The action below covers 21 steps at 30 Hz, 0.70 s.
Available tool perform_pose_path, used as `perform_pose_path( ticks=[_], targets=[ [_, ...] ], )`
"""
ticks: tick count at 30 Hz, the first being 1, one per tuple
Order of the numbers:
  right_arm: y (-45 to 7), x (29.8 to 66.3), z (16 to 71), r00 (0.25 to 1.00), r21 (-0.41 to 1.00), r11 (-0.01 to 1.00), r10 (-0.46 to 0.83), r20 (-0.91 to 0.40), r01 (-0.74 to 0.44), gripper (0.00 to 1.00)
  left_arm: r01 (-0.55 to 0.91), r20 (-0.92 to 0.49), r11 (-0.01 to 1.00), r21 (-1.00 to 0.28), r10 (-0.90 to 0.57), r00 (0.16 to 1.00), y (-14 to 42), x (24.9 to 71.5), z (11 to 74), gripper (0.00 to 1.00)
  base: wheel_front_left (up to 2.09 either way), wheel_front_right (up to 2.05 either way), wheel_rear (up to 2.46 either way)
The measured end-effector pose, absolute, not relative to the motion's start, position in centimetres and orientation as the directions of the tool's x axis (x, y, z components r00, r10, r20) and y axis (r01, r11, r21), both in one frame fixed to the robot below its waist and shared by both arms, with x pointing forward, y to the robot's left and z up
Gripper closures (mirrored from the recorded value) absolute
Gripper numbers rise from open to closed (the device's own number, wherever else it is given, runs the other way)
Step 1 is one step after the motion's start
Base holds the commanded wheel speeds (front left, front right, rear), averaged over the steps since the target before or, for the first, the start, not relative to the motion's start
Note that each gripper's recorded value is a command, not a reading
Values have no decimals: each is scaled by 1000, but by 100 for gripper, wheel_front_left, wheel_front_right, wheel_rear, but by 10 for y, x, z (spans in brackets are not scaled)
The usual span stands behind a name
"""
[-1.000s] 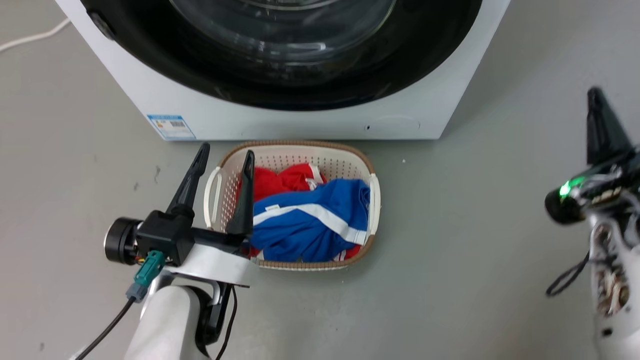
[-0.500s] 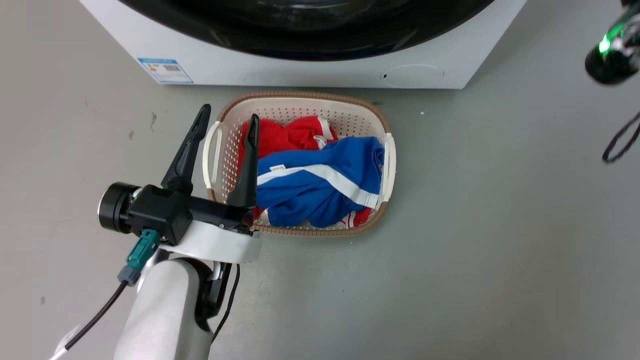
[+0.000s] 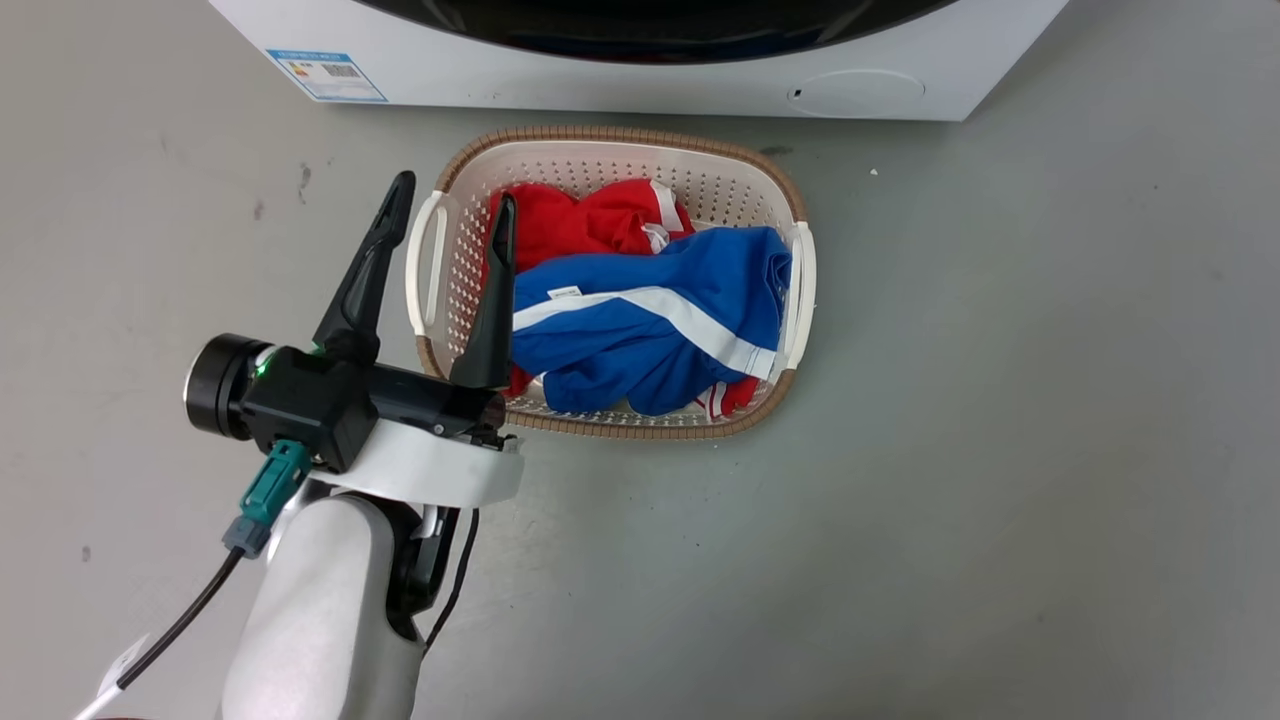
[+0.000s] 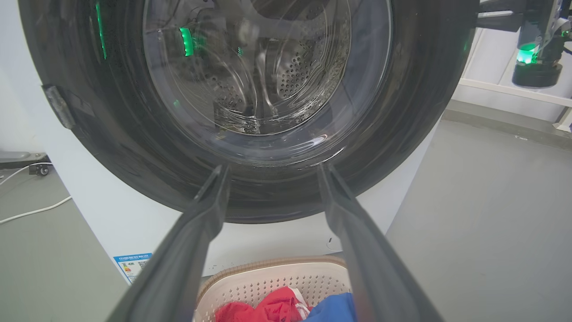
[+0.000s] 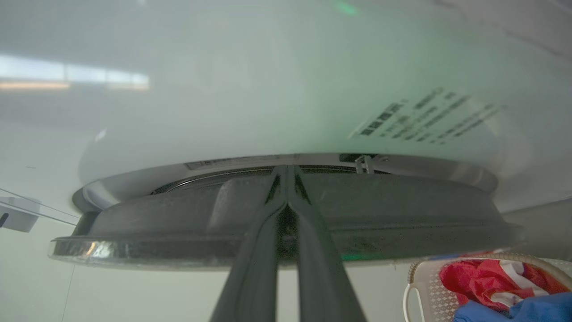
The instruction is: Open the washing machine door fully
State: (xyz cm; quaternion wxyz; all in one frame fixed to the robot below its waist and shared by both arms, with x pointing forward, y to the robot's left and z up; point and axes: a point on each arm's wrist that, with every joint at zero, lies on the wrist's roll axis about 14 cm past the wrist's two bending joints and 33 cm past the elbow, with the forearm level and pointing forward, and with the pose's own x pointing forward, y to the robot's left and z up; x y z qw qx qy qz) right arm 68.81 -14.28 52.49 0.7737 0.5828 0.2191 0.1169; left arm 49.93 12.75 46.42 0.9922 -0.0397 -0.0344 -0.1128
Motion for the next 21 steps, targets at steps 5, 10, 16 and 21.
perform_pose_path(
  ticks=[5,10,16,21],
  targets=[
    [-132,693,522,853,945,319,472,-222,69,100,227,67,971,-69,-223,973,127,502,458,0,0,0,0],
    [-128,690,520,828,940,334,507,-241,69,100,225,68,972,-71,-220,973,127,502,458,0,0,0,0],
    [-123,674,518,783,930,361,559,-273,66,100,229,83,971,-69,-223,971,126,500,467,0,0,0,0],
    [-118,649,513,738,924,375,605,-300,69,100,226,94,972,-68,-219,971,127,493,477,0,0,0,0]
  ],
)
